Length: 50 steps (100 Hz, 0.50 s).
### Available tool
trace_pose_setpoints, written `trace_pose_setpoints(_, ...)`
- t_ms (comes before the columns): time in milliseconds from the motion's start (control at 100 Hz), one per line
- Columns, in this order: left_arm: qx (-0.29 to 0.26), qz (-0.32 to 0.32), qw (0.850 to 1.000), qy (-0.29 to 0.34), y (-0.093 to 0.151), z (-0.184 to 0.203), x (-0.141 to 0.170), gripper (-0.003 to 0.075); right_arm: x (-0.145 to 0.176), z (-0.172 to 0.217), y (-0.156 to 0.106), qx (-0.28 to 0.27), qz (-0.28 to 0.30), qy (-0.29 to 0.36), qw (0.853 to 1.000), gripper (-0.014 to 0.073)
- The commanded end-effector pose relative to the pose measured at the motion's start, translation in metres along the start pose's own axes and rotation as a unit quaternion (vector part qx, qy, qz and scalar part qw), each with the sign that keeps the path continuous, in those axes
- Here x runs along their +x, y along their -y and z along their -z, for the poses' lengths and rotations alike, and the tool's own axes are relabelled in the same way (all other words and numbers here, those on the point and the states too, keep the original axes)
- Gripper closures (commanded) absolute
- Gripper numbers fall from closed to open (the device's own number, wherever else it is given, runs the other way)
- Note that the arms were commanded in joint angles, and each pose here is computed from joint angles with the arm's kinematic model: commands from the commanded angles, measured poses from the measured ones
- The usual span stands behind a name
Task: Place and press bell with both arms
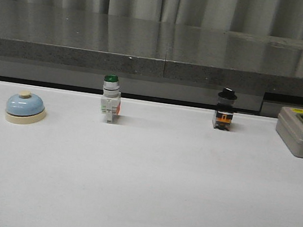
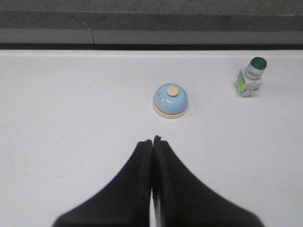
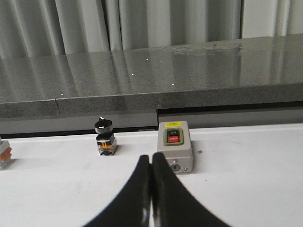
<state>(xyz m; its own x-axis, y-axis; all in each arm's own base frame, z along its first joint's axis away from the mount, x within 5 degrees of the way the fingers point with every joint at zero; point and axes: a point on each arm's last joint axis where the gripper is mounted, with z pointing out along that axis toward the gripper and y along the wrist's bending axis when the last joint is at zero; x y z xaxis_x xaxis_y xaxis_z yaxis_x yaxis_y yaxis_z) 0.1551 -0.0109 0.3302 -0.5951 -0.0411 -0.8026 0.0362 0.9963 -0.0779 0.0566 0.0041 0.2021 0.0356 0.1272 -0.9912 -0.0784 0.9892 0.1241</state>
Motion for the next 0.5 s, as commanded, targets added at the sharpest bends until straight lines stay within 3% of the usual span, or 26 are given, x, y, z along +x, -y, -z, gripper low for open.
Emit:
trace_pose_setpoints(0, 0.004, 0.008, 1.000, 0.019, 0.002, -0.003, -0.017, 0.0741, -0.013, 0.000, -0.001, -0.002, 0.004, 0.043, 0.999, 0.0659)
trace_pose_setpoints(280, 0.007, 0.018, 0.999, -0.039, 0.002, -0.031, -0.016, 0.0709, -0.013, 0.000, -0.001, -0.002, 0.004, 0.043, 0.999, 0.0659)
trace_pose_setpoints(370, 0.006, 0.018, 0.999, -0.049, 0.002, -0.033, -0.014, 0.0587, -0.013, 0.000, -0.001, -0.002, 0.004, 0.043, 0.999, 0.0659)
trace_pose_setpoints(490, 0.006, 0.018, 0.998, -0.054, 0.002, -0.033, -0.014, 0.0302, -0.013, 0.000, -0.001, -0.002, 0.004, 0.043, 0.999, 0.0659)
